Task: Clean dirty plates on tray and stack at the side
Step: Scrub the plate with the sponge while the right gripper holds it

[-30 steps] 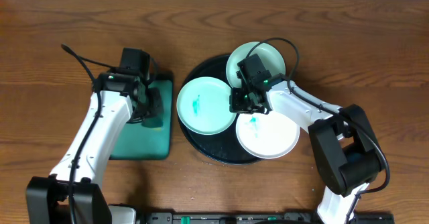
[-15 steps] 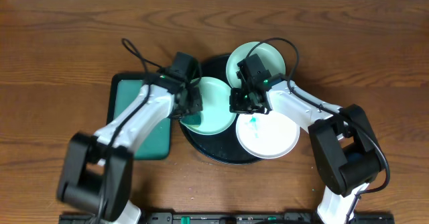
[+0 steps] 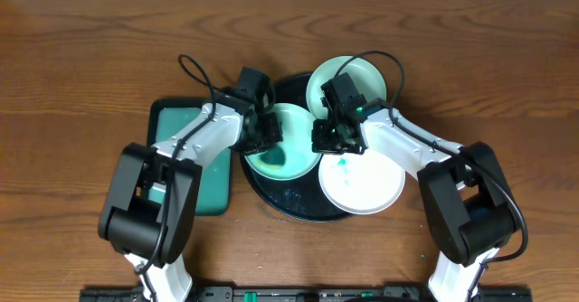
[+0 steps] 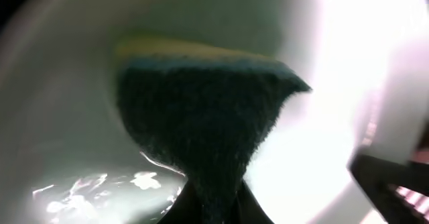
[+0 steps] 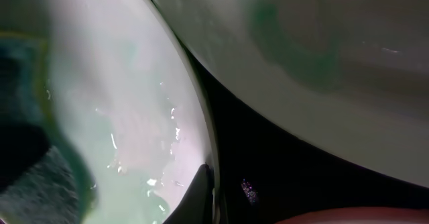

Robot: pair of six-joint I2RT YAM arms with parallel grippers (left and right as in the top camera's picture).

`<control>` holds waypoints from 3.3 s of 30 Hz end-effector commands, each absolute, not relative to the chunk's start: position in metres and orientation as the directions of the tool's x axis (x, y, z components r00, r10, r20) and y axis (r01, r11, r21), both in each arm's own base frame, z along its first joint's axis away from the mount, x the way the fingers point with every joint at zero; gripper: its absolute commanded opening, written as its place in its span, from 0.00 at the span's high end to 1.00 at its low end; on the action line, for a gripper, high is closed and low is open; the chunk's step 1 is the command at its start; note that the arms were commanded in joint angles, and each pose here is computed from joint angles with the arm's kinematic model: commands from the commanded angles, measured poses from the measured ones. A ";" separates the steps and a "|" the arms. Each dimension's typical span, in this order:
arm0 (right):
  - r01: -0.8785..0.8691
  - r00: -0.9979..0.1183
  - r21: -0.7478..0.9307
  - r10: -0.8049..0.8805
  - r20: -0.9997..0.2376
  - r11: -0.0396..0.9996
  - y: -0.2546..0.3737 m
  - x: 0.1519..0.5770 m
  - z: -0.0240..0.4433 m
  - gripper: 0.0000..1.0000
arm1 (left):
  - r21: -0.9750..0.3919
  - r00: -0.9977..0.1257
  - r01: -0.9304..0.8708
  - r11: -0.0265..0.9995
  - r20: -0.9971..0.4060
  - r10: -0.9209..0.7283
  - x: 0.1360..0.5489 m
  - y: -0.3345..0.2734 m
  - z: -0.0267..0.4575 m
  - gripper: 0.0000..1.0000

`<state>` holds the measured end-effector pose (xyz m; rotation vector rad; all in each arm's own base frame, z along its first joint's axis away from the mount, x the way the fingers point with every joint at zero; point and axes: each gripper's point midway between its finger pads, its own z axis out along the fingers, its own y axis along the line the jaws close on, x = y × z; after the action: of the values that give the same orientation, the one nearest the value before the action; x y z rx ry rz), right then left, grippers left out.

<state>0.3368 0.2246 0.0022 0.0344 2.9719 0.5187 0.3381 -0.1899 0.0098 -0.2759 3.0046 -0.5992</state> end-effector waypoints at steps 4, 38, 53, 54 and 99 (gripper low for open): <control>-0.010 -0.998 0.299 0.008 -0.059 0.954 0.219 0.318 -0.020 0.99 | -0.524 -0.991 -0.126 0.843 0.106 -0.082 0.305 -0.246 0.003 0.93; 0.028 -0.999 0.254 0.033 -0.015 0.967 0.209 0.308 -0.024 0.99 | 0.217 -0.953 -0.218 0.951 -0.256 -0.161 0.366 -0.068 -0.037 0.93; 0.058 -0.998 0.230 0.062 -0.010 0.972 0.205 0.308 -0.025 0.99 | 0.309 -0.960 -0.239 0.920 0.066 -0.271 0.281 -0.057 -0.036 0.93; 0.058 -0.998 0.229 0.062 -0.009 0.972 0.205 0.307 -0.025 0.99 | 0.249 -0.964 -0.202 0.947 0.122 -0.237 0.276 -0.069 -0.038 0.93; 0.059 -0.998 0.224 0.061 0.001 0.973 0.203 0.305 -0.025 0.99 | -0.539 -0.994 0.026 0.842 0.073 0.077 0.294 -0.261 -0.010 0.93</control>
<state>0.3239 0.2155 0.0015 0.0834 3.0367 0.4635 0.3032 -0.2714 0.0093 0.1539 3.0247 -0.9706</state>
